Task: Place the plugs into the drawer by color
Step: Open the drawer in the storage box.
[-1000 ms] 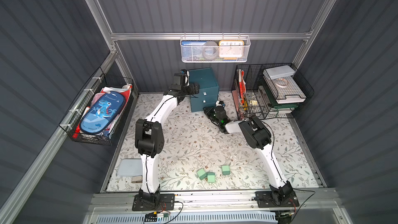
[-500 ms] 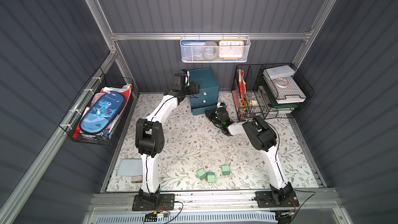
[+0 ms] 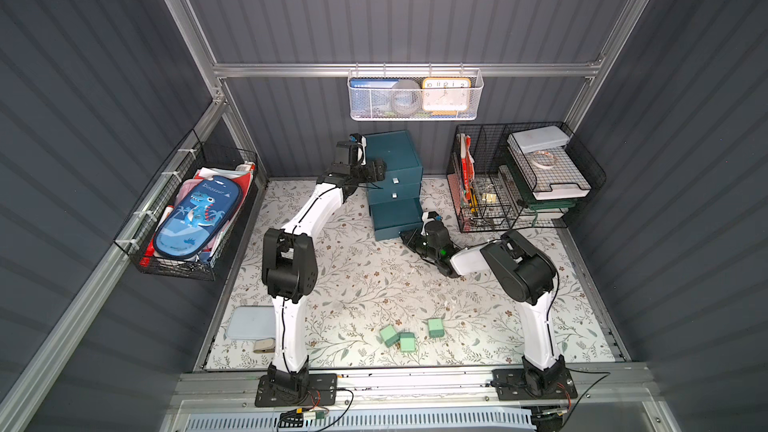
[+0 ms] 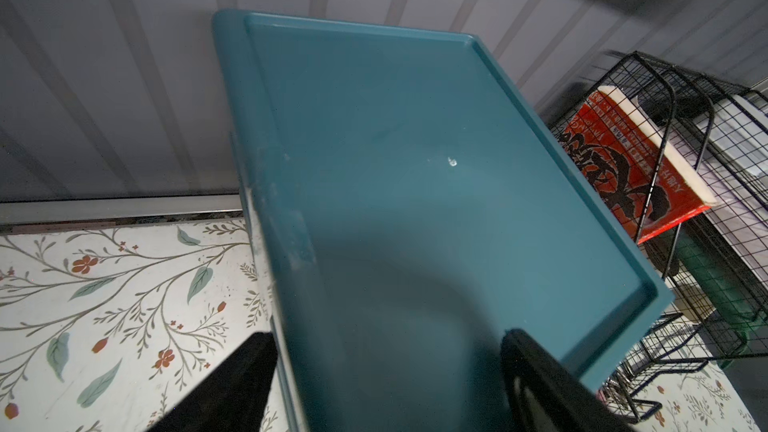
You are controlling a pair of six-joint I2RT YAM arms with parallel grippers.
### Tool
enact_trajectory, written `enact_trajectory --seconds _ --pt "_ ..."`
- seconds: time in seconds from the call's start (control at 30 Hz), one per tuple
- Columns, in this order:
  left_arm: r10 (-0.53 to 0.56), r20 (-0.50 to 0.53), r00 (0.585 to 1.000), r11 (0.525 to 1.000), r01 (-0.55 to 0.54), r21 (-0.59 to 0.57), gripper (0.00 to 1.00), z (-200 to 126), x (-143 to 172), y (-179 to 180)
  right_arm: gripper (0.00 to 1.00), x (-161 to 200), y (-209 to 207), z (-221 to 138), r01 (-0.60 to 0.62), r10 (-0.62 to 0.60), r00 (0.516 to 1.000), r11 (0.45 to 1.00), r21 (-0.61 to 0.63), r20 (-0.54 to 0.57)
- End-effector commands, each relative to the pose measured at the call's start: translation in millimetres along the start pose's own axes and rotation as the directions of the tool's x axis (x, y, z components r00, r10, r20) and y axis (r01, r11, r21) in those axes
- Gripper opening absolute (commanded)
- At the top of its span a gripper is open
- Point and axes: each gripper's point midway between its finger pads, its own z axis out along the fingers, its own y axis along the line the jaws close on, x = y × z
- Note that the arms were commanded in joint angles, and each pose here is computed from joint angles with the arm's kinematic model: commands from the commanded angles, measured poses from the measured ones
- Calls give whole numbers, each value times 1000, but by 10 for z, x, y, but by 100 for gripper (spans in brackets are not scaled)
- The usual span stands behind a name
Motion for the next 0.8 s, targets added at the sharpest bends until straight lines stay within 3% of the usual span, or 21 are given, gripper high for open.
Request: enact_trajectory --seconds 0.0,0.43,0.47,0.63,0.77 --pt "-25 -244 969 998 10 -62 89 209 817 251 0 172 -70 -44 19 -18 998 1000 14 -58" --pt "-22 -242 970 998 7 -62 89 204 812 250 0 280 -66 -109 48 -45 995 998 27 -92" --pt "-21 -239 971 998 7 -62 89 200 801 247 2 279 -64 -114 51 -48 995 998 28 -91" --pt "-20 -239 971 998 6 -61 89 188 799 244 35 242 44 -255 101 -96 990 994 49 -102" --pt "-17 -235 972 998 3 -61 89 181 784 238 41 284 114 -511 165 -147 977 980 110 -158"
